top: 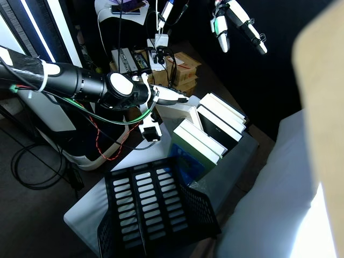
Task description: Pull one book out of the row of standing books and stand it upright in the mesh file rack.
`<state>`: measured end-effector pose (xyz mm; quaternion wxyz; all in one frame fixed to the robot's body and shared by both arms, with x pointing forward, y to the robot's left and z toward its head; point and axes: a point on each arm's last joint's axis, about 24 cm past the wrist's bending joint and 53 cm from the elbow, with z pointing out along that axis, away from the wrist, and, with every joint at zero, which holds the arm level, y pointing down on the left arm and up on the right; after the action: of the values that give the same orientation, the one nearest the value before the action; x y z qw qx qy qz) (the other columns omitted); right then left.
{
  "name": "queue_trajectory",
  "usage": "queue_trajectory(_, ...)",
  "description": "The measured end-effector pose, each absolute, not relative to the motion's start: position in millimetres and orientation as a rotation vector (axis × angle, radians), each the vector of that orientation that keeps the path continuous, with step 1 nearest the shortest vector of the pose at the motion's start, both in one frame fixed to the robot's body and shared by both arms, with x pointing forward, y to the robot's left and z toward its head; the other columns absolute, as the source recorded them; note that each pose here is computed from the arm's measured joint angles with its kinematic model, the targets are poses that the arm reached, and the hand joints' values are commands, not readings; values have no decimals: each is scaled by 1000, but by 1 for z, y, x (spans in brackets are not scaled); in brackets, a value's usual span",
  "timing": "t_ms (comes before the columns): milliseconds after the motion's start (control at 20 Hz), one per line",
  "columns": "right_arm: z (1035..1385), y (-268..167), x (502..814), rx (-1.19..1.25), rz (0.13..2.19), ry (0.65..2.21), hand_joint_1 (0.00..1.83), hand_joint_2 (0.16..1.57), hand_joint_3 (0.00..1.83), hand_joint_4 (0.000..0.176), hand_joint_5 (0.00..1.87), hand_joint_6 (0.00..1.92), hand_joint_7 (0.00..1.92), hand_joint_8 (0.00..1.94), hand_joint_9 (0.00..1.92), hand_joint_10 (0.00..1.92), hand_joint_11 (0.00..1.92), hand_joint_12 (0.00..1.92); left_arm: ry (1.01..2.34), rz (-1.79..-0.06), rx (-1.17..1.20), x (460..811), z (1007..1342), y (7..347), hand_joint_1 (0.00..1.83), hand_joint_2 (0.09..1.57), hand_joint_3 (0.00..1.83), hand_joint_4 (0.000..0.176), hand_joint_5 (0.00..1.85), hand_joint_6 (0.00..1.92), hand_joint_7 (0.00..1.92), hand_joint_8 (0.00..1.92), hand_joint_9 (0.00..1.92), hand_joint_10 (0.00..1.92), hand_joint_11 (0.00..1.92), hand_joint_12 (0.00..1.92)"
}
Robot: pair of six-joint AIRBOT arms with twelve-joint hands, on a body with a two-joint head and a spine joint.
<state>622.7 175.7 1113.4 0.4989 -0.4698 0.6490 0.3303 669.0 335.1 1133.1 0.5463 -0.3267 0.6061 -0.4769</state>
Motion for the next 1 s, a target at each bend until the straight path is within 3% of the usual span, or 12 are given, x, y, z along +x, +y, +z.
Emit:
queue_trajectory(200,1113,174,626,-1126,794,1579,1090,1121,21,15,0,0,0,0,0,0,0,0,1437,-1131,-770,669,1134,335,773,1242,0,58,34,0,0,0,0,0,0,0)
queue_trajectory(550,1114,174,623,-1120,803,1584,1090,1121,19,15,0,0,0,0,0,0,0,0,1450,-1143,-733,674,1136,328,809,1257,4,40,26,3,0,0,0,0,0,0)
queue_trajectory(700,1112,174,623,-1114,809,1593,1090,1122,18,15,0,0,0,0,0,0,0,0,1454,-1161,-697,679,1144,320,770,1266,8,81,1,0,0,0,0,0,0,0)
queue_trajectory(1000,1116,159,626,-1058,861,1625,1090,1122,17,15,0,0,0,0,0,0,0,0,1462,-1207,-619,695,1162,295,742,1265,6,98,0,0,0,0,0,0,0,0)
